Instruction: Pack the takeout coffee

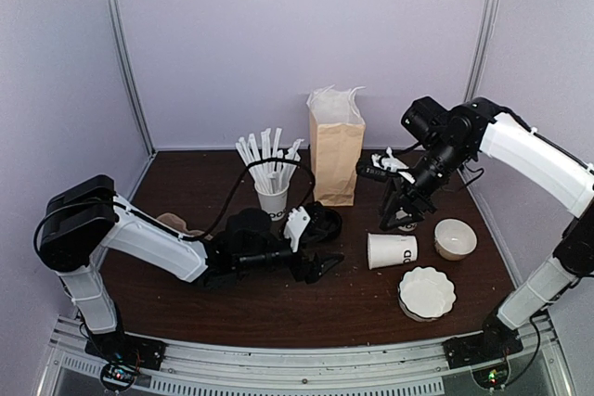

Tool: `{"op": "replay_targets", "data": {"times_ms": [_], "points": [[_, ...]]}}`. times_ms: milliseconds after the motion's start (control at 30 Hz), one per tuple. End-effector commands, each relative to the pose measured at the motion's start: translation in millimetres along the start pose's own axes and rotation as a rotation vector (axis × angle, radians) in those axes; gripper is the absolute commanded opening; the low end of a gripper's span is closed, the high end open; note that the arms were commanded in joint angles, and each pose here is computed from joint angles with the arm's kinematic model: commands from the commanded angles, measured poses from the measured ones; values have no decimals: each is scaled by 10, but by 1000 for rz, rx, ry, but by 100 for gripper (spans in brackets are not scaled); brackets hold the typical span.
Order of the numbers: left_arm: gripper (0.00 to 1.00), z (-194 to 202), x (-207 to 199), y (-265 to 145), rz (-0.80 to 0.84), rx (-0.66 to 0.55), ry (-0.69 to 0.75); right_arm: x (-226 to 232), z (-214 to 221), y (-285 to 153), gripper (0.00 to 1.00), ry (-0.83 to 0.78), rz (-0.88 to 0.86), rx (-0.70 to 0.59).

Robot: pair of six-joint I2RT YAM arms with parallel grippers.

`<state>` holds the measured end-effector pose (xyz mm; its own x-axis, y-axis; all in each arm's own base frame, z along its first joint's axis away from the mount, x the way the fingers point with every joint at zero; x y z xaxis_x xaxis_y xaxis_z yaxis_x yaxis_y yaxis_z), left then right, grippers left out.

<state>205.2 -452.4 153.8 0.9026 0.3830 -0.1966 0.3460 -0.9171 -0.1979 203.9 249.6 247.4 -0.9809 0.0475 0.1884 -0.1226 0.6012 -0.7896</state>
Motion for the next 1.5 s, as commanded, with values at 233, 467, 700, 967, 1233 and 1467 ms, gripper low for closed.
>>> {"op": "replay_targets", "data": {"times_ms": [233,467,700,967,1233,1467], "points": [[89,32,103,-246,-93,89,13,-554,856,103,49,24,328,361],[92,18,95,-238,-85,53,-42,-926,1057,71,56,-10,416,425],[92,-91,84,-120,-74,19,-100,-1447,1110,279,60,77,504,485],[92,-79,56,-181,-60,16,-106,-1674,1270,337,61,170,533,463],[92,-77,20,-147,-36,17,-96,-1659,1415,545,67,191,461,488],[91,-51,17,-142,-29,20,-100,-1639,1519,672,71,220,406,498]]}}
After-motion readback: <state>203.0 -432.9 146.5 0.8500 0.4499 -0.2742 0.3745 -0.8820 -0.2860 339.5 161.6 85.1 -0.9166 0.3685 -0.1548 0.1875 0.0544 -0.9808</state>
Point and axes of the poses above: each gripper's point midway between its finger pads, its own y axis out along the fingers, its own x axis along the line the jaws close on, z = x × y, the point moved 1 cm from there along -y, back along the fingers, and after that the axes turned 4 degrees about -y, right-handed, at the moved point
